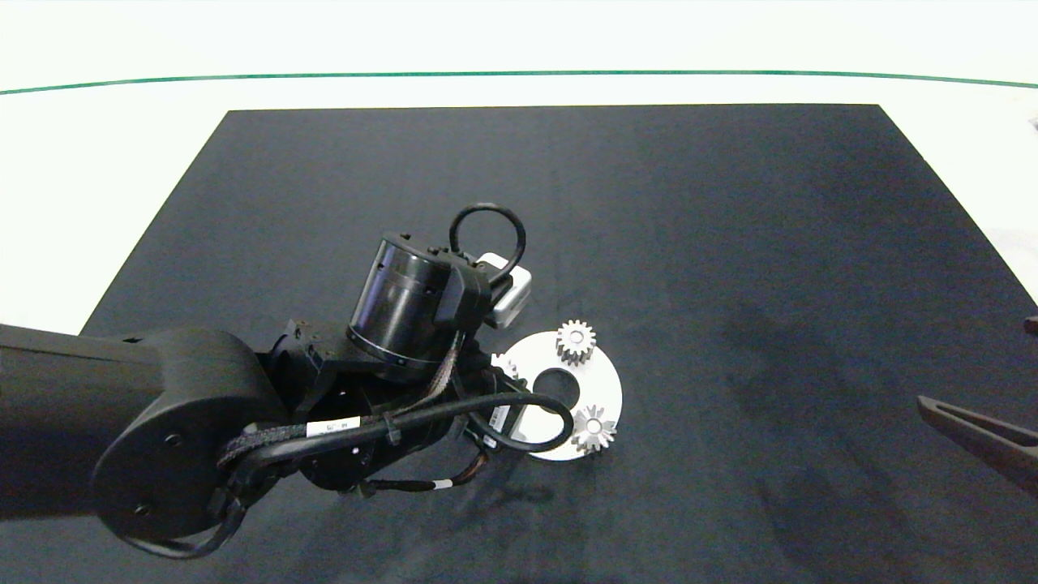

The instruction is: Install three planetary gears onto the carrier pins

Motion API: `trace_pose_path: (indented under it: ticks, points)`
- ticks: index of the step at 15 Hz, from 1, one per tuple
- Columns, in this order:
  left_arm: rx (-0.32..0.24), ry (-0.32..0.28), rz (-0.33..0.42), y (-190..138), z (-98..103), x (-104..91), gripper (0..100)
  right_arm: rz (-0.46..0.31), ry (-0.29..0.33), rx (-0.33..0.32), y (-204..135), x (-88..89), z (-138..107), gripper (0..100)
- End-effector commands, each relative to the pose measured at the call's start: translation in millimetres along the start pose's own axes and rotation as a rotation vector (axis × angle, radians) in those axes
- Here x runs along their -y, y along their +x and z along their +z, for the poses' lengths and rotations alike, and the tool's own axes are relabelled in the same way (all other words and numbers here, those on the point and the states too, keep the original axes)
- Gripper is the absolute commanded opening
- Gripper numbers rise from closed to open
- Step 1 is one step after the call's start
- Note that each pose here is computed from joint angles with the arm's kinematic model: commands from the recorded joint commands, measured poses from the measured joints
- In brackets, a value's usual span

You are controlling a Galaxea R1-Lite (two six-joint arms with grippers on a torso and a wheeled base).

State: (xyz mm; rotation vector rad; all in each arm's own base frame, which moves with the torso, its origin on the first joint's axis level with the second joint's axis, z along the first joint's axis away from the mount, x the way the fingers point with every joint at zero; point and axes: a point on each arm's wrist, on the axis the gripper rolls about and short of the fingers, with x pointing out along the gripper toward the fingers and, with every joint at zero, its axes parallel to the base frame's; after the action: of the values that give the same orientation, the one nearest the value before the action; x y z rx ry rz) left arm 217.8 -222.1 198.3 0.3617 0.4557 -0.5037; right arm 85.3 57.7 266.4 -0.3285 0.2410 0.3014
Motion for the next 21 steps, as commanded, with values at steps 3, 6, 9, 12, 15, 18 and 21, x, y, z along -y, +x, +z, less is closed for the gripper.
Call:
trace_pose_path:
  ticks: [3, 6, 9, 12, 15, 18, 21]
  points:
    - [0.011, 0.001, -0.002, -2.7, -0.4, 0.6, 22, 0.005, -0.003, -0.004, 0.7, -0.5, -0.4, 100]
    - [0.021, 0.012, -0.028, -6.2, 0.3, 9.8, 22, 0.007, -0.003, -0.004, 0.7, -0.5, -0.4, 100]
    - [0.027, 0.019, -0.034, -5.6, 2.2, 12.5, 22, 0.006, -0.003, -0.002, 0.3, -0.4, -0.4, 100]
    - [0.030, 0.015, -0.027, -4.6, 3.3, 10.3, 22, 0.006, -0.003, -0.002, 0.3, -0.4, -0.4, 100]
    - [0.035, 0.016, -0.026, -3.7, 3.0, 10.1, 22, 0.006, -0.002, 0.001, -0.1, -0.2, -0.3, 100]
    - [0.051, 0.020, -0.023, -0.7, 3.9, 10.7, 22, 0.006, -0.002, -0.001, -0.1, -0.2, -0.4, 100]
    - [0.043, 0.014, -0.009, 2.6, 2.3, 6.2, 22, 0.006, -0.003, -0.002, 0.3, -0.4, -0.4, 100]
